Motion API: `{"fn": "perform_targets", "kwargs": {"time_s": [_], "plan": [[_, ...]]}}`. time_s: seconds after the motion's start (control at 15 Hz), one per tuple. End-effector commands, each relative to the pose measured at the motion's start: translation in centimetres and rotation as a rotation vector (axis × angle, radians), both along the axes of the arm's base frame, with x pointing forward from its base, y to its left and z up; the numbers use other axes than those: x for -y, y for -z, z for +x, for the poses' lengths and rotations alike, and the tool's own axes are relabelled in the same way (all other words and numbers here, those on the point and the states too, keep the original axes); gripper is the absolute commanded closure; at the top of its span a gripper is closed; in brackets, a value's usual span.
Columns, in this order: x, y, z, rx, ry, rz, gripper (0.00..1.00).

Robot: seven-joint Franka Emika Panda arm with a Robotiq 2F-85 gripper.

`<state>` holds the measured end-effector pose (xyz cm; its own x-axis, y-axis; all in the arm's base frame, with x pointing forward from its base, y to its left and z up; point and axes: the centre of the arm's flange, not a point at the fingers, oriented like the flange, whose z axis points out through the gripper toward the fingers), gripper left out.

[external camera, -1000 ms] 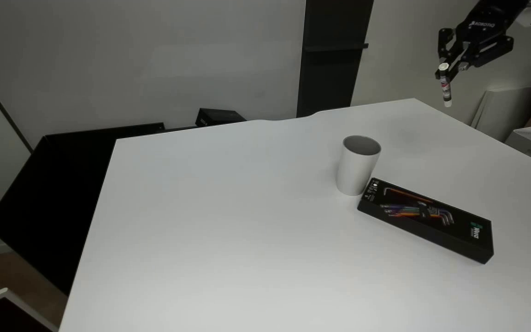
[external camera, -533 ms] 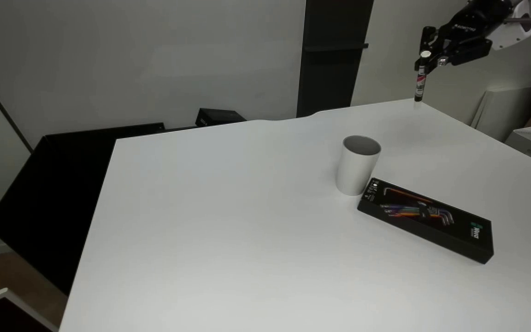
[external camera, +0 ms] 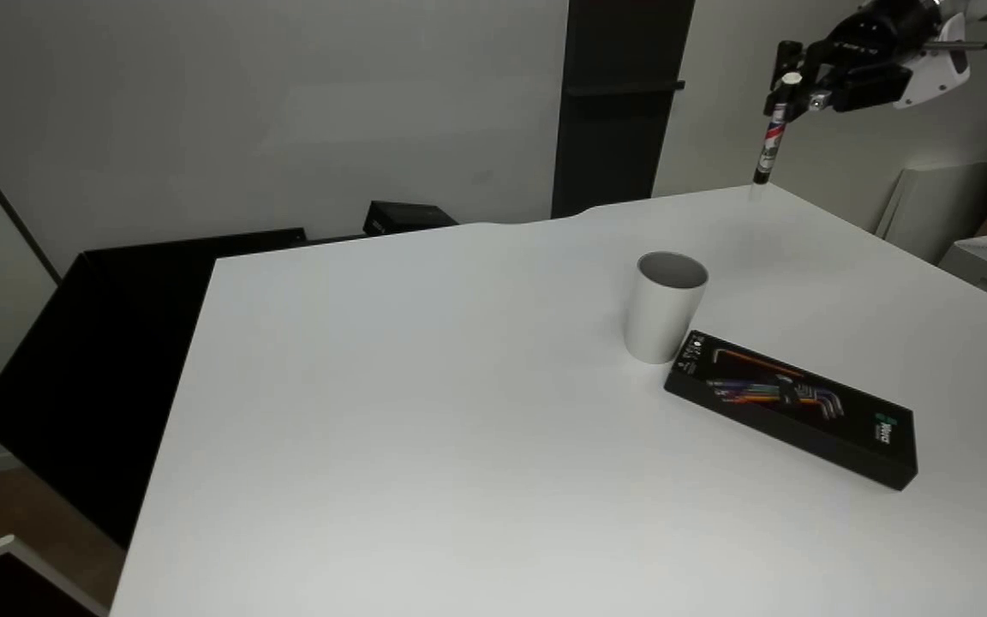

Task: Put the marker in the mug

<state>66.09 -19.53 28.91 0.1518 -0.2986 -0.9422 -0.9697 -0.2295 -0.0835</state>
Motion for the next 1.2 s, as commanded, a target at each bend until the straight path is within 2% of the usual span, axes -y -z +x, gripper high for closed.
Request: {"fn": "perform_targets", "kwargs": {"time_s": [0.0, 0.27, 0.47, 1.0, 1.07, 1.13], "plan": [[0.5, -0.3, 0.9, 0.009, -0.05, 0.048, 0.93], [0.5, -0.1, 0.7, 0.032, -0.081, 0.048, 0.93], [0.6, -0.2, 0.7, 0.02, -0.096, 0.045, 0.93], [1.0, 0.0, 0.5, 0.002, -0.137, -0.032, 0.93], [-4.1, 3.3, 0.4, 0.001, -0.151, -0.049, 0.93], [-4.8, 3.6, 0.7, 0.008, -0.153, -0.061, 0.93]]}}
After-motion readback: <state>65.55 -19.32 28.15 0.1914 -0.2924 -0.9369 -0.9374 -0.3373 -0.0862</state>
